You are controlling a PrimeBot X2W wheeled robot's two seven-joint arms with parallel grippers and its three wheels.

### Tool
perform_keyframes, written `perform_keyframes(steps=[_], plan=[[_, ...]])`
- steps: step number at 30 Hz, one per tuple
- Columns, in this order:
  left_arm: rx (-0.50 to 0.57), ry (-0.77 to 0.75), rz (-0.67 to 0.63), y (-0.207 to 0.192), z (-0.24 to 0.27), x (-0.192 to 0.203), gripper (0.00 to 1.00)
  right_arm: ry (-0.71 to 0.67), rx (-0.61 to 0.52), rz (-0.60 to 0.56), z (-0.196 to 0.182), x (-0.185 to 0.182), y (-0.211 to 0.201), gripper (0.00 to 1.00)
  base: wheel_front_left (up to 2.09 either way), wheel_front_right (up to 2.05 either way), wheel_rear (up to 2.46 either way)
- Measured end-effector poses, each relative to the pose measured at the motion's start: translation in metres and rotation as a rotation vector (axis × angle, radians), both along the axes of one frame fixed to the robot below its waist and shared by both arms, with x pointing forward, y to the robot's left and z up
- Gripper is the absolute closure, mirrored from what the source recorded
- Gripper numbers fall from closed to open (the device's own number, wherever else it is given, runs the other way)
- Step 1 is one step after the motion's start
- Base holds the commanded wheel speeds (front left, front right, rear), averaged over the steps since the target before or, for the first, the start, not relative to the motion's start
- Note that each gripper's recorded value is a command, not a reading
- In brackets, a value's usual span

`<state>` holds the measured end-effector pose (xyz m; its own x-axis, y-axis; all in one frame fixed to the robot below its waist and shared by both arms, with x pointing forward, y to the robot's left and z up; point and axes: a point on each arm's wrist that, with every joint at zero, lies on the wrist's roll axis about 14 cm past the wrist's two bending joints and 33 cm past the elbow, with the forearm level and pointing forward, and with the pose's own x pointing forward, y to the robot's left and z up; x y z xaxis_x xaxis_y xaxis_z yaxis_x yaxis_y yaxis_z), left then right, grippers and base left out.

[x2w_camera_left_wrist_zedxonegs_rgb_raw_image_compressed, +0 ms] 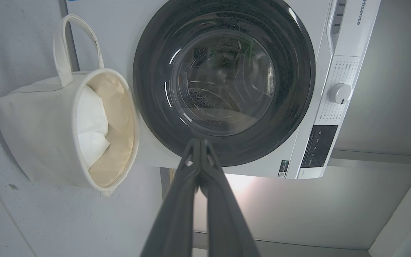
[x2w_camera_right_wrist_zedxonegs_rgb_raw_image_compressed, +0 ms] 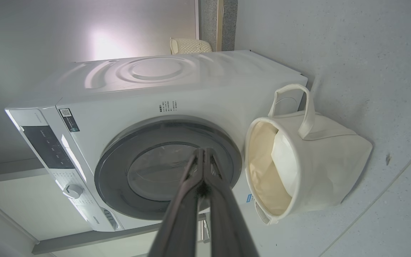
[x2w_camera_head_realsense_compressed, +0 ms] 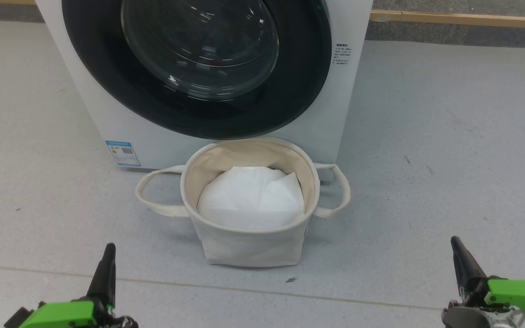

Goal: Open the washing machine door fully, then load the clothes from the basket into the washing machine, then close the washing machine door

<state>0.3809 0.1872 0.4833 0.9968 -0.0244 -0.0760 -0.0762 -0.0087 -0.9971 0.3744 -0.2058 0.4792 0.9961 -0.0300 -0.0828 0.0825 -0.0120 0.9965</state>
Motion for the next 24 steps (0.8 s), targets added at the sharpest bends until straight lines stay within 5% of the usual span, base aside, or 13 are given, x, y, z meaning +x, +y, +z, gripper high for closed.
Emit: perform_keyframes(steps=[24], plan=[[0.0, 0.0, 0.0, 0.0, 0.0, 0.0, 1.0, 0.0, 0.0, 0.0, 0.0, 0.0, 0.0, 1.0, 0.0, 0.0, 0.0]])
